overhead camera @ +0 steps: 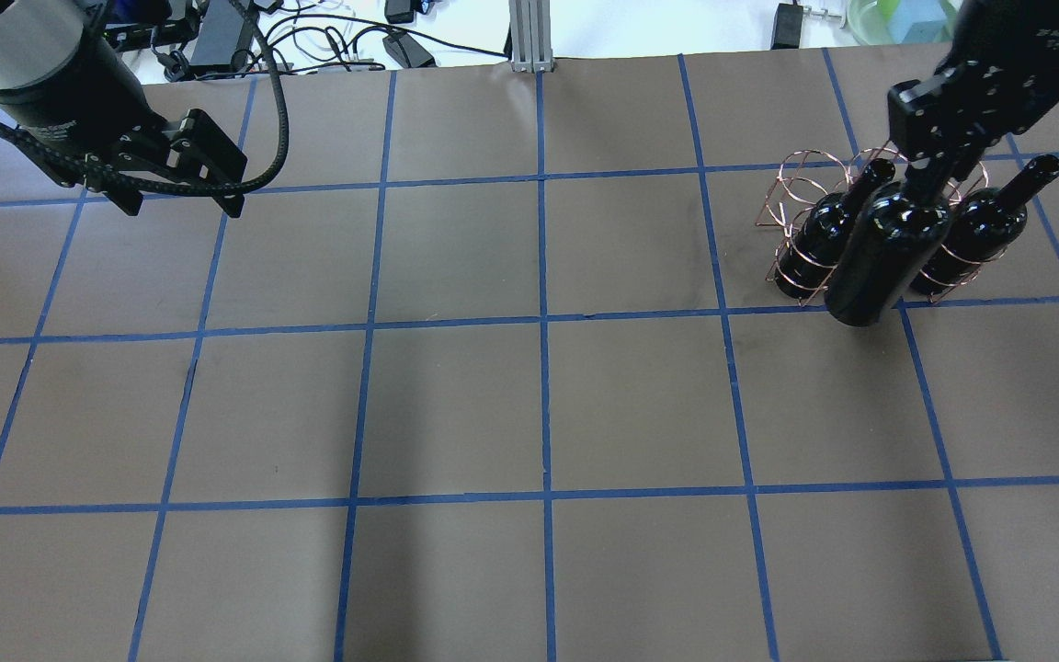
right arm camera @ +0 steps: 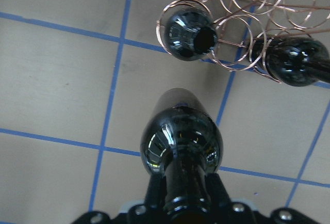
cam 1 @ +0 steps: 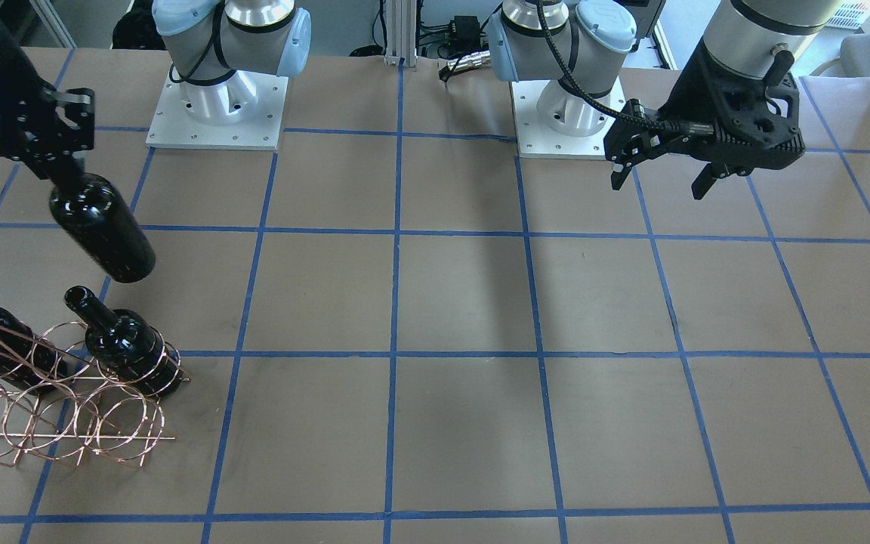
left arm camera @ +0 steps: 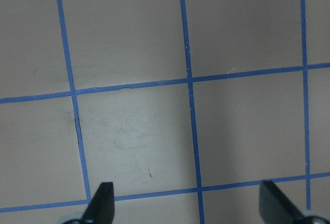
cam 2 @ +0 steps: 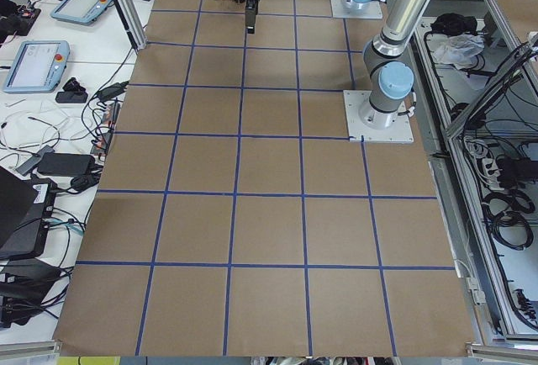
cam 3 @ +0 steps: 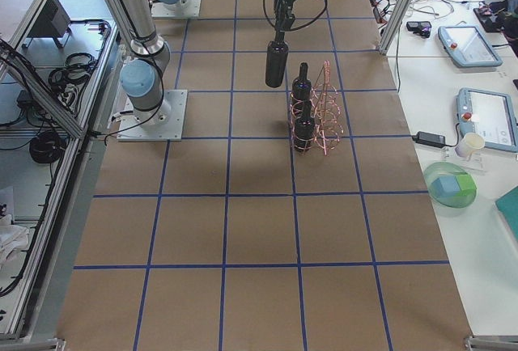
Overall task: Place wine into wine basket
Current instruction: 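Tilt the bottle down and lay it into the rack beside the others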
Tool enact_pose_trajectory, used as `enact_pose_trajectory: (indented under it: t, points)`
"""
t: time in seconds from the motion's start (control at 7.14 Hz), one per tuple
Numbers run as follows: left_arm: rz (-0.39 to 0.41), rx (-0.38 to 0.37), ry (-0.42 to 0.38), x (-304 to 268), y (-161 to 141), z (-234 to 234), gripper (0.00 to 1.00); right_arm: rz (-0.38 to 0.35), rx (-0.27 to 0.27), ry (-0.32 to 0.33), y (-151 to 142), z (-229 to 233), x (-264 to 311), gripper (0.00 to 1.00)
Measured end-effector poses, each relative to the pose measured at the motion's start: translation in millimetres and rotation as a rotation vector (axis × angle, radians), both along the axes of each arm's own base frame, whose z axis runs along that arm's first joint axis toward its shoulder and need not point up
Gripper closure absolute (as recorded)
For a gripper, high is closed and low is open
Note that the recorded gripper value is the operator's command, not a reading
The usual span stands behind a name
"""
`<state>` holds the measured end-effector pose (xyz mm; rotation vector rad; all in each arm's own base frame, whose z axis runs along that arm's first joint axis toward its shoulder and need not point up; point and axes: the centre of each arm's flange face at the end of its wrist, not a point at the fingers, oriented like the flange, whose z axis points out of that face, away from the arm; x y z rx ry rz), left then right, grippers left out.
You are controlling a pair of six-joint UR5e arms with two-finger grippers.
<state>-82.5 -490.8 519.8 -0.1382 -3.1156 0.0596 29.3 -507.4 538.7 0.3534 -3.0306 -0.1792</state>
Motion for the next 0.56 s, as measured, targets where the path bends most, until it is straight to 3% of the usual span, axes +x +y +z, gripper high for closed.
enact_pose_trajectory:
  t: [0.28, 0.56]
  points:
    - [0.0, 0.002, 0.0, 0.0, 0.2, -0.6, 0.0, 0.019, -0.01, 0.023, 0.7, 11.1, -39.8, 1.0]
    - [0.0, 0.002, 0.001, -0.1, 0.2, -0.8, 0.0, 0.048, -0.078, 0.004, -13.7, 18.3, -49.6, 1.0]
